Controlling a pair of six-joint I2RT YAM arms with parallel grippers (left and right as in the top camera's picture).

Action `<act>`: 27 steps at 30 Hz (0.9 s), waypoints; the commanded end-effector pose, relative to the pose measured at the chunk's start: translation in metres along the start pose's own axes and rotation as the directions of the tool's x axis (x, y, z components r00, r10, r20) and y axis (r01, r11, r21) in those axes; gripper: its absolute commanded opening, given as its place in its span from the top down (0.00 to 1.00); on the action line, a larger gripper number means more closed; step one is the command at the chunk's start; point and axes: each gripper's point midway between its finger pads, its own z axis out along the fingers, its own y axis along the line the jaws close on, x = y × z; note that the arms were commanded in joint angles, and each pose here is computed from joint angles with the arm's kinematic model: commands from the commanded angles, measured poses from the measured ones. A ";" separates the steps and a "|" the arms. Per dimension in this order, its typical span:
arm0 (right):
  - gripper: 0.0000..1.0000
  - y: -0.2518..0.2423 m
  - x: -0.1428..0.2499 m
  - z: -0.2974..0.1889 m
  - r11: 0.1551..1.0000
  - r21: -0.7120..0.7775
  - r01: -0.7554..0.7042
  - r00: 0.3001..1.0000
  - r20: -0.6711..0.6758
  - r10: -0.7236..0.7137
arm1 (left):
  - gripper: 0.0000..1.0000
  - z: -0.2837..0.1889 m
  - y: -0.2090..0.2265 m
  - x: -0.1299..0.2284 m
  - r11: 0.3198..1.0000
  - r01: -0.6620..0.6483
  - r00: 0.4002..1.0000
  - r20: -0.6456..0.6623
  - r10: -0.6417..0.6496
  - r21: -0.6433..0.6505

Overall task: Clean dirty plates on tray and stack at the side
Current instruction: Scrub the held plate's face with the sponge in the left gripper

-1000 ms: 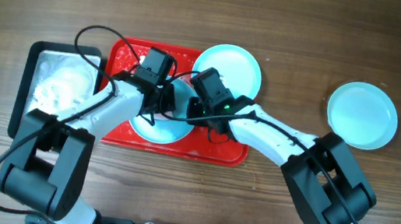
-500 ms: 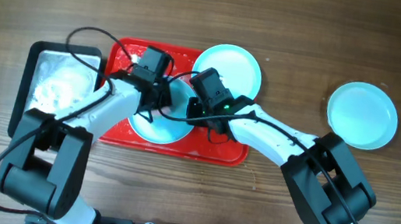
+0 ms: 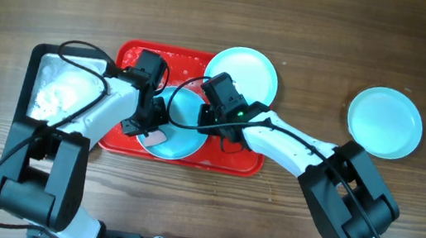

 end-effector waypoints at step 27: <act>0.96 -0.003 0.001 0.005 1.000 0.016 0.001 1.000 -0.010 0.000 | 0.96 0.006 0.010 0.037 0.993 0.038 0.972 -0.236 -0.009 0.115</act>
